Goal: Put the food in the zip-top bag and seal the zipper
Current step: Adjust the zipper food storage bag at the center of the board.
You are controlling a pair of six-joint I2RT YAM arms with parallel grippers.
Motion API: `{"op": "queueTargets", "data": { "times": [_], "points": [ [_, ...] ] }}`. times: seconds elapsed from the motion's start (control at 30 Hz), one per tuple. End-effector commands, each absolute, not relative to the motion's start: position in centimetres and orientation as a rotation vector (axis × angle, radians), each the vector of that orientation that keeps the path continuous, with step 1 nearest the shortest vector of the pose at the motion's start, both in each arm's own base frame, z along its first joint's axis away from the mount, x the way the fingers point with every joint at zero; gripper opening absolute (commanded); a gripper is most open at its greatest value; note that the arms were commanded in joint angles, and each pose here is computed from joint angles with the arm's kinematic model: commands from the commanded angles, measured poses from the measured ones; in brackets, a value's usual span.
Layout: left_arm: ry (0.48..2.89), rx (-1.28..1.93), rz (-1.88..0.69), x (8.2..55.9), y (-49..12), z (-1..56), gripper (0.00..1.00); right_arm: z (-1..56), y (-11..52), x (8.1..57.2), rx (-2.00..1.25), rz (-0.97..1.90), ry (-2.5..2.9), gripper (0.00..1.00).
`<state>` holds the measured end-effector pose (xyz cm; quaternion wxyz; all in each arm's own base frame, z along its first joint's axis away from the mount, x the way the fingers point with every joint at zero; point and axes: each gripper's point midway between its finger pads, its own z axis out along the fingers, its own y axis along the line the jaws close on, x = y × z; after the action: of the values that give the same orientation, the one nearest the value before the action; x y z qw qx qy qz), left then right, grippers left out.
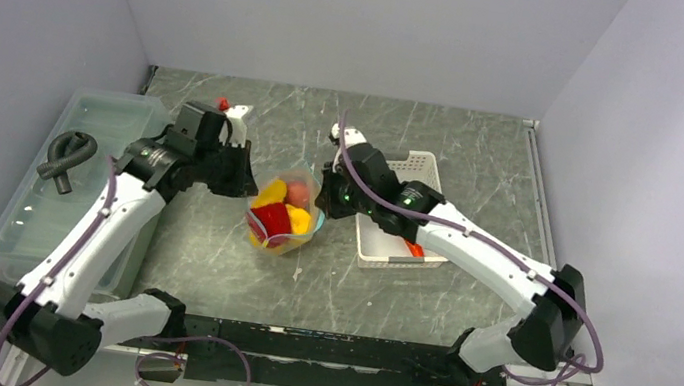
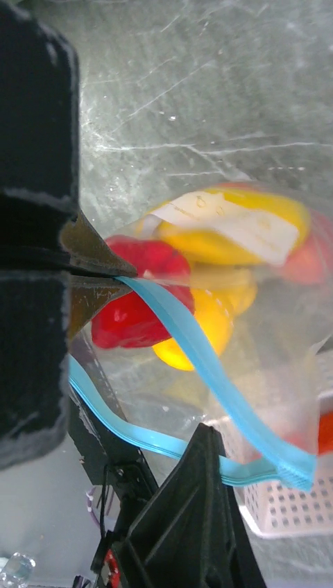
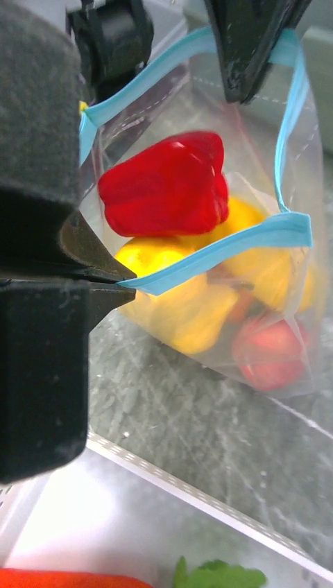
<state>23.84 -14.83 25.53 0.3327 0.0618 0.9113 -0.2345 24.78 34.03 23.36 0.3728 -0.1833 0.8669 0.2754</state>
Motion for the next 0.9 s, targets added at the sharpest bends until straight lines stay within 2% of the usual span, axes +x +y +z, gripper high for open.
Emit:
{"op": "queueTargets", "data": {
  "times": [0.0, 0.2, 0.4, 0.5, 0.57, 0.67, 0.73, 0.87],
  "points": [
    [2.324, 0.144, -0.618, 25.1, -15.1, 26.5, 0.0, 21.7, 34.7, 24.8, -0.474, 0.728, 2.249, 0.0],
    [2.255, 0.164, -0.583, 25.5, -14.6, 29.5, 0.0, 22.0, 35.0, 24.9, -0.494, 0.732, 2.242, 0.0],
    [2.261, 0.174, -0.591, 26.0, -14.9, 29.0, 0.0, 21.9, 35.4, 25.1, -0.509, 0.734, 2.249, 0.0],
    [2.269, 0.178, -0.584, 26.2, -15.0, 28.7, 0.0, 23.1, 35.1, 25.3, -0.505, 0.721, 2.222, 0.1],
    [2.27, 0.178, -0.572, 26.4, -14.9, 28.6, 0.0, 24.3, 34.7, 25.6, -0.492, 0.704, 2.194, 0.23],
    [2.271, 0.176, -0.538, 26.8, -14.5, 28.2, 0.0, 25.9, 33.8, 26.0, -0.471, 0.665, 2.157, 0.36],
    [2.278, 0.172, -0.521, 27.0, -14.4, 27.8, 0.0, 26.9, 33.1, 26.3, -0.459, 0.638, 2.135, 0.49],
    [2.278, 0.176, -0.52, 27.2, -14.4, 27.7, 0.0, 29.0, 31.3, 26.7, -0.432, 0.574, 2.089, 0.54]
  ]
}}
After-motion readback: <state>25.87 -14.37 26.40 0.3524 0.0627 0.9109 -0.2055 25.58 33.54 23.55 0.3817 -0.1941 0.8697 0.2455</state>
